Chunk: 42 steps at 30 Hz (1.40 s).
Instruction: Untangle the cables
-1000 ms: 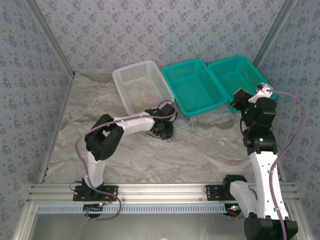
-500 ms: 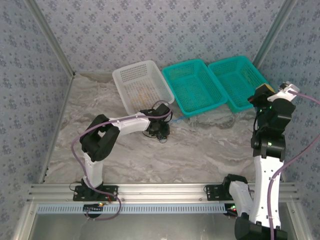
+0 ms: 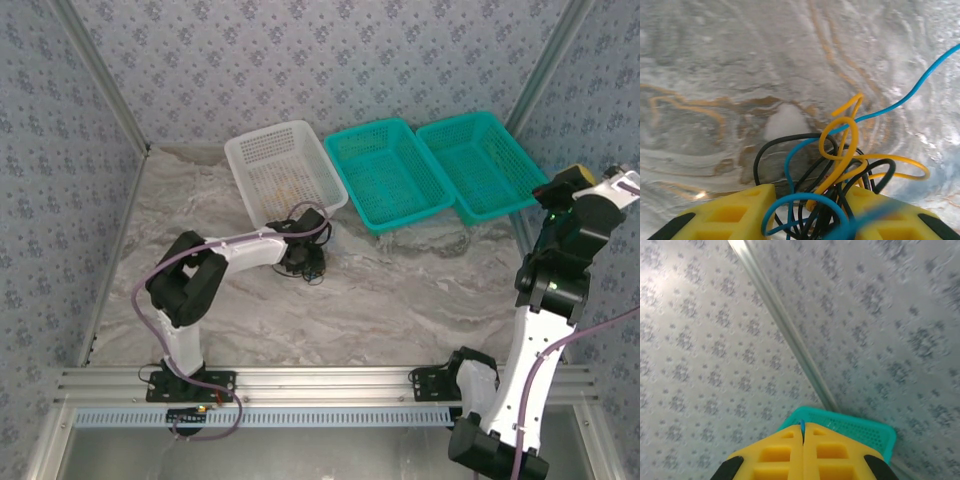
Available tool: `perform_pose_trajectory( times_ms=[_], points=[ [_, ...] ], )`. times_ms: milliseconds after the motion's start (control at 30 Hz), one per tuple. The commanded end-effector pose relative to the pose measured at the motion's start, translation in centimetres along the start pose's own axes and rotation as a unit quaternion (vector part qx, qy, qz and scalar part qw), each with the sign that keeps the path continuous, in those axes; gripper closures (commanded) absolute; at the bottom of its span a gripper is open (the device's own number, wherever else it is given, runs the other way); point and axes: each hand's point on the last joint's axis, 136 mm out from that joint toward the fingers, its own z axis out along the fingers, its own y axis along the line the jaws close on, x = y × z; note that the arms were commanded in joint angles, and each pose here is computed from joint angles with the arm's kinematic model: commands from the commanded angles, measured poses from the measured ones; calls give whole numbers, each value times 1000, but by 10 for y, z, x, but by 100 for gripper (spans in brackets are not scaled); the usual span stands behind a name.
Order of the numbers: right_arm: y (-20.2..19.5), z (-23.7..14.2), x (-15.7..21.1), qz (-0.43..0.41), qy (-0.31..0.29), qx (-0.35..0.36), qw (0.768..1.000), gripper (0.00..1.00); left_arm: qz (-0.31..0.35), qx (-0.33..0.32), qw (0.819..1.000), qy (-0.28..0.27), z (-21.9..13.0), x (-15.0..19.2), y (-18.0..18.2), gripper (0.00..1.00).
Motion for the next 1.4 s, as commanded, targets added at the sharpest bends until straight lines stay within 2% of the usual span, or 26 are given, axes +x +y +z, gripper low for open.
perform_pose_trajectory(
  times_ms=[0, 167, 333, 400, 500, 667, 900, 1067, 1367],
  points=[
    [-1, -2, -18, 0, -22, 4, 1000, 100, -22, -20, 1000, -9, -6, -1, 16, 63],
    [7, 8, -5, 6, 9, -28, 1000, 100, -6, 3, 1000, -10, -9, -2, 6, 63],
    [47, 11, 11, 6, 58, -139, 989, 100, 47, 62, 997, -7, -13, 1, -26, 56],
    [62, 7, 5, 1, 61, -165, 984, 100, 70, 78, 994, -13, -17, 2, -40, 52],
    [80, 5, 14, -7, 77, -204, 976, 100, 108, 102, 989, -22, -27, 5, -60, 42],
    [116, 1, 33, -28, 102, -268, 958, 100, 170, 171, 969, -51, -51, 12, -93, 15],
    [161, 14, 63, -55, 135, -320, 936, 100, 182, 229, 953, -75, -68, 15, -103, 1],
    [191, 32, 86, -76, 157, -337, 925, 100, 180, 247, 948, -90, -73, 16, -103, 1],
    [231, 82, 146, -127, 201, -341, 909, 100, 152, 220, 957, -112, -72, 8, -88, 0]
  ],
)
